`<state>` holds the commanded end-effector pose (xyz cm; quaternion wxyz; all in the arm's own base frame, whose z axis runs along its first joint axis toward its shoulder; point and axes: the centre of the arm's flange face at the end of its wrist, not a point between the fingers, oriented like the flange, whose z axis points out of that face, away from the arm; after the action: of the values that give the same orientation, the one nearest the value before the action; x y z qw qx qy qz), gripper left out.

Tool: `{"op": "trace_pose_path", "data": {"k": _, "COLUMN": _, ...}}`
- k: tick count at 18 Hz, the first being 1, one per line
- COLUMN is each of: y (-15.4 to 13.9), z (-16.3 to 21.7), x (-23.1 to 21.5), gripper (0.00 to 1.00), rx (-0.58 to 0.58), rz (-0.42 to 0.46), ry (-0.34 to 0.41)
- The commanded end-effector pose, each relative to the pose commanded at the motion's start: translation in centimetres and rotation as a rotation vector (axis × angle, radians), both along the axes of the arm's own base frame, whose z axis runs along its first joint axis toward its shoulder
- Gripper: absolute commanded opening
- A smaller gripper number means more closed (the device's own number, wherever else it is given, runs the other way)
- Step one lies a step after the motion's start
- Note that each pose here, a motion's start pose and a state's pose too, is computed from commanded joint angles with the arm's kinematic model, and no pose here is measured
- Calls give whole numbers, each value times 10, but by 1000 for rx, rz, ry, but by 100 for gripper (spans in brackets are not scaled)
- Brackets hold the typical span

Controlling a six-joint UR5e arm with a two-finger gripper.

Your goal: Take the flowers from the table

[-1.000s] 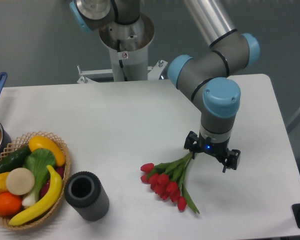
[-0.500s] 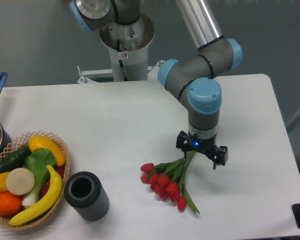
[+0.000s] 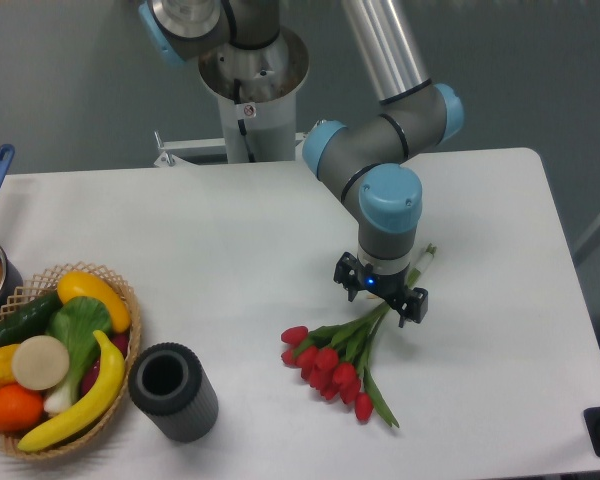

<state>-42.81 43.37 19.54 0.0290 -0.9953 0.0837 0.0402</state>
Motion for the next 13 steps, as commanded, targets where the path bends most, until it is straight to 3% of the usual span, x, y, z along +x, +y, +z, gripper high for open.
{"op": "trace_pose_path", "data": {"k": 1, "y": 0, "z": -3, "x": 0, "gripper": 94, "rx": -2, "rz": 0, "ry": -4}}
{"op": "trace_pose_path", "data": {"k": 3, "y": 2, "z": -4, "x": -1, "gripper": 58, "rx": -2, "rz": 0, "ry": -4}}
{"op": "trace_pose_path", "data": {"k": 4, "y": 3, "z": -4, "x": -2, "gripper": 49, "rx": 0, "rz": 1, "ry": -4}}
{"op": "trace_pose_path", "data": {"k": 6, "y": 5, "z": -8, "x": -6, "gripper": 47, "rx": -1, "rz": 4, "ry": -5}}
{"op": "trace_pose_path", "data": {"k": 7, "y": 7, "z": -8, "x": -9, "gripper": 41, "rx": 1, "rz": 6, "ry": -3}}
{"op": "trace_pose_path", "data": {"k": 10, "y": 8, "z": -9, "x": -9, "gripper": 8, "rx": 1, "rz": 3, "ry": -5}}
{"op": "trace_pose_path", "data": {"k": 13, "y": 10, "z": -8, "x": -10, "gripper": 0, "rx": 10, "rz": 5, "ry": -3}}
